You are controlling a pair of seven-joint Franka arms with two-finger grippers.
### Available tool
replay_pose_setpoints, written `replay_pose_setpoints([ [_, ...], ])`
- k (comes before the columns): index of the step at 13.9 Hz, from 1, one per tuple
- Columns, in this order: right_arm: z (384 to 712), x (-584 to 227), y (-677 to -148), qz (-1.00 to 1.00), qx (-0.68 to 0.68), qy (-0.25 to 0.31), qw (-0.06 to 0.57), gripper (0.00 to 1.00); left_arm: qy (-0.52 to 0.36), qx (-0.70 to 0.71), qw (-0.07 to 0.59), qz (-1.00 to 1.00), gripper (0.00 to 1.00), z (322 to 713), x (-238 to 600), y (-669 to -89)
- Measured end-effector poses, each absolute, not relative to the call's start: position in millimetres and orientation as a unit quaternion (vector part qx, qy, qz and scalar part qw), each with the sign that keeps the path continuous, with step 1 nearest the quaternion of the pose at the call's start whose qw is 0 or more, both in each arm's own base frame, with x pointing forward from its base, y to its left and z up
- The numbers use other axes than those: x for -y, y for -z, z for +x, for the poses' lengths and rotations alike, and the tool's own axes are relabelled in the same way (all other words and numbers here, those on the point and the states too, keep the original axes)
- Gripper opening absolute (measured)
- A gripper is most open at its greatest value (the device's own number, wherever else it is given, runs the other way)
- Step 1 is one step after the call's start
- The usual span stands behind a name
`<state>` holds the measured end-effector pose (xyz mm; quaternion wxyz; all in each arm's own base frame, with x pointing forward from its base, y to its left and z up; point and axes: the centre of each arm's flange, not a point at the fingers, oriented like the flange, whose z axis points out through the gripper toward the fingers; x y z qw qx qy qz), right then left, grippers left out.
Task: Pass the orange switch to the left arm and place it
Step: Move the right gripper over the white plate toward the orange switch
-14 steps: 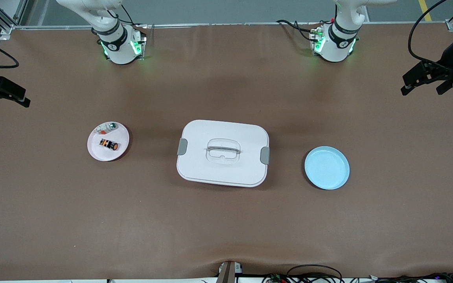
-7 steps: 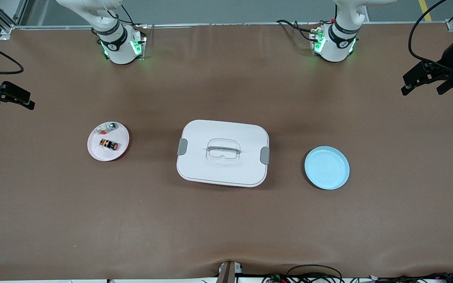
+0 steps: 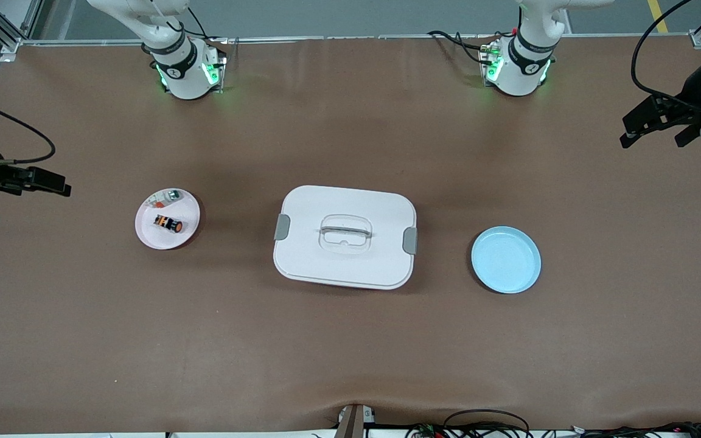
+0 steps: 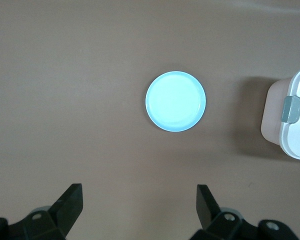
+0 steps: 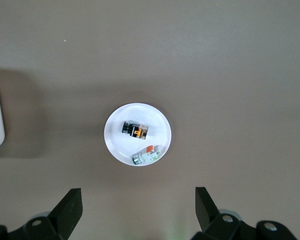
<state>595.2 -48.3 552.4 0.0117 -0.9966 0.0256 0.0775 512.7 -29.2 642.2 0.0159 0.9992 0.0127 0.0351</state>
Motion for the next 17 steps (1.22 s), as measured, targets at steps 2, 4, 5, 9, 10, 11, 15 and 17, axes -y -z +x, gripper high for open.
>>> replay_pose_setpoints([
  [2, 599.9, 63.2, -543.5, -0.997, -0.028, -0.076, 0.015, 1.0, -0.035, -0.013, 0.016, 0.999, 1.0, 512.7, 29.3, -642.3],
  [4, 605.2, 66.4, -536.2, -0.997, -0.029, -0.071, 0.015, 1.0, -0.035, -0.012, 0.016, 0.999, 1.0, 512.8, 29.4, -642.4],
  [5, 608.3, 64.5, -531.9, -0.997, -0.029, -0.067, 0.015, 1.0, -0.035, -0.012, 0.016, 0.999, 1.0, 512.8, 29.4, -642.4],
  [9, 615.4, 59.4, -485.4, -0.998, -0.033, -0.054, 0.014, 1.0, -0.035, -0.012, 0.016, 0.999, 1.0, 512.9, 29.5, -642.5],
  [10, 614.5, 59.4, -468.3, -0.998, -0.034, -0.052, 0.014, 1.0, -0.035, -0.012, 0.016, 0.999, 1.0, 512.9, 29.5, -642.5],
  [11, 612.6, 59.5, -450.0, -0.998, -0.036, -0.05, 0.014, 1.0, -0.036, -0.012, 0.016, 0.999, 1.0, 512.9, 29.6, -642.7],
  [15, 593.7, 58.2, -388.6, -0.997, -0.071, -0.041, 0.011, 1.0, -0.036, -0.011, 0.016, 0.999, 1.0, 512.9, 30.9, -643.1],
  [17, 582.4, 52.6, -365.3, -0.995, -0.094, -0.035, 0.01, 1.0, -0.036, -0.009, 0.016, 0.999, 1.0, 512.8, 32.8, -643.2],
])
